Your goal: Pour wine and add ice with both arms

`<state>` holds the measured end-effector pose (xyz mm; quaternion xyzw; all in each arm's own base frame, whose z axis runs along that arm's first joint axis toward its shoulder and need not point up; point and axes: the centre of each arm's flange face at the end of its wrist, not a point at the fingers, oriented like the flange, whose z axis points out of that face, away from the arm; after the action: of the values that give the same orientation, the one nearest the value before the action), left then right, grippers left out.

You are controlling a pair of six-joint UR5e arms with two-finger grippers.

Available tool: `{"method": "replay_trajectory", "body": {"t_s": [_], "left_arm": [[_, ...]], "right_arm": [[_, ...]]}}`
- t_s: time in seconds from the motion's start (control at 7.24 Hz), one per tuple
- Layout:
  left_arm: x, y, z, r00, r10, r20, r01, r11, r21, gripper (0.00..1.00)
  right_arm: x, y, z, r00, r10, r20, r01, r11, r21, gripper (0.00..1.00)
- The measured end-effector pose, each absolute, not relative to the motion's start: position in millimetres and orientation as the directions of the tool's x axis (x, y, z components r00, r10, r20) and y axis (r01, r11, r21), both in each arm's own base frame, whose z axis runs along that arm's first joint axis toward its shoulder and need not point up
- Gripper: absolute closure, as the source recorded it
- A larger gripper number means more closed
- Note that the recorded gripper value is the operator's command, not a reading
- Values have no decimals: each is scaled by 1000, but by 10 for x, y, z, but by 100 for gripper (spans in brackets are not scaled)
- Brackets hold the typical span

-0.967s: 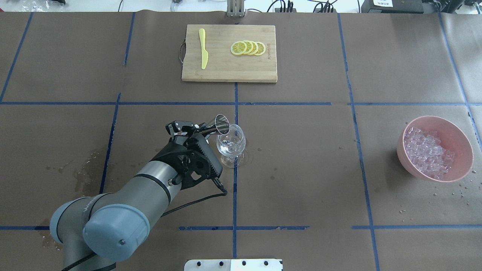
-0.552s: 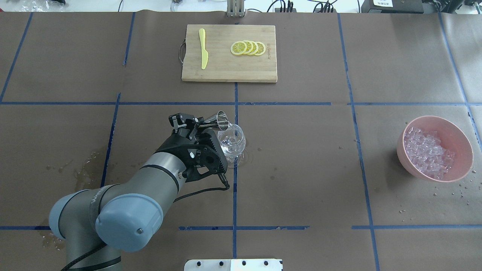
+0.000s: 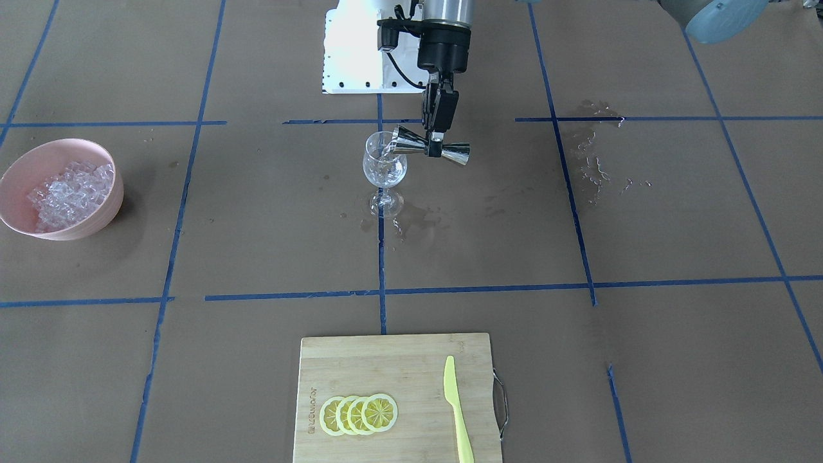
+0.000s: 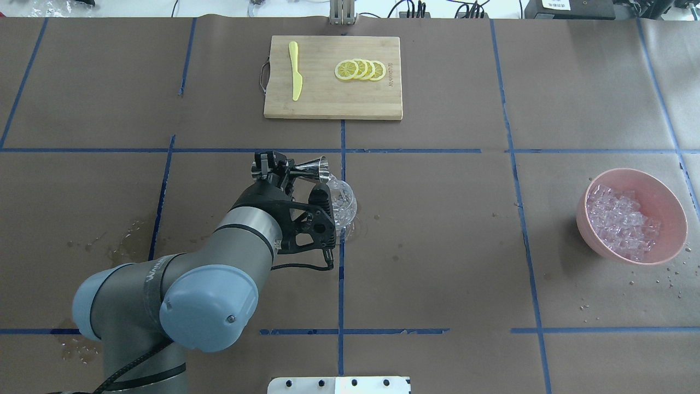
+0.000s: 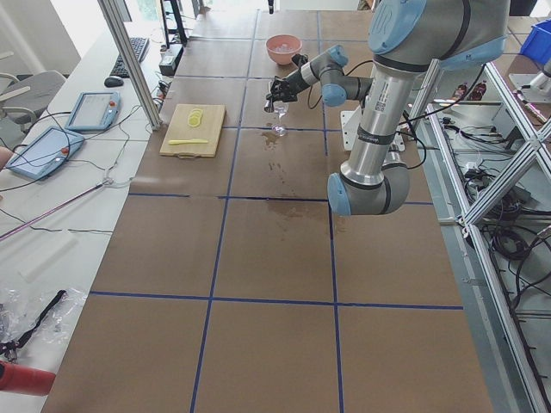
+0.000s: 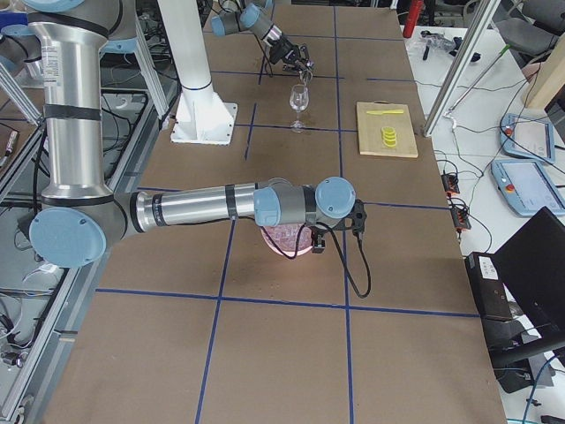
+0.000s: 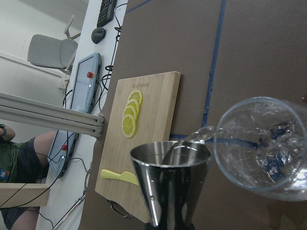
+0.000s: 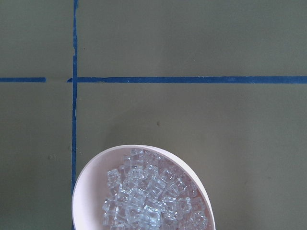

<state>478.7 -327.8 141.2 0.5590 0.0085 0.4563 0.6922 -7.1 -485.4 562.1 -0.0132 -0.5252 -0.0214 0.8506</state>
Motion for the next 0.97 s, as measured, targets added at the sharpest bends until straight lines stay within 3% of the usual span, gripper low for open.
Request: {"method": "replay_trajectory", "body": {"t_s": [0.97], "left_arm": [[4814, -3294, 1149, 329, 618, 714, -814, -199, 546, 100]], "right_arm": [[-72, -4856, 5662, 447, -16, 894, 51, 999, -8, 0]]}}
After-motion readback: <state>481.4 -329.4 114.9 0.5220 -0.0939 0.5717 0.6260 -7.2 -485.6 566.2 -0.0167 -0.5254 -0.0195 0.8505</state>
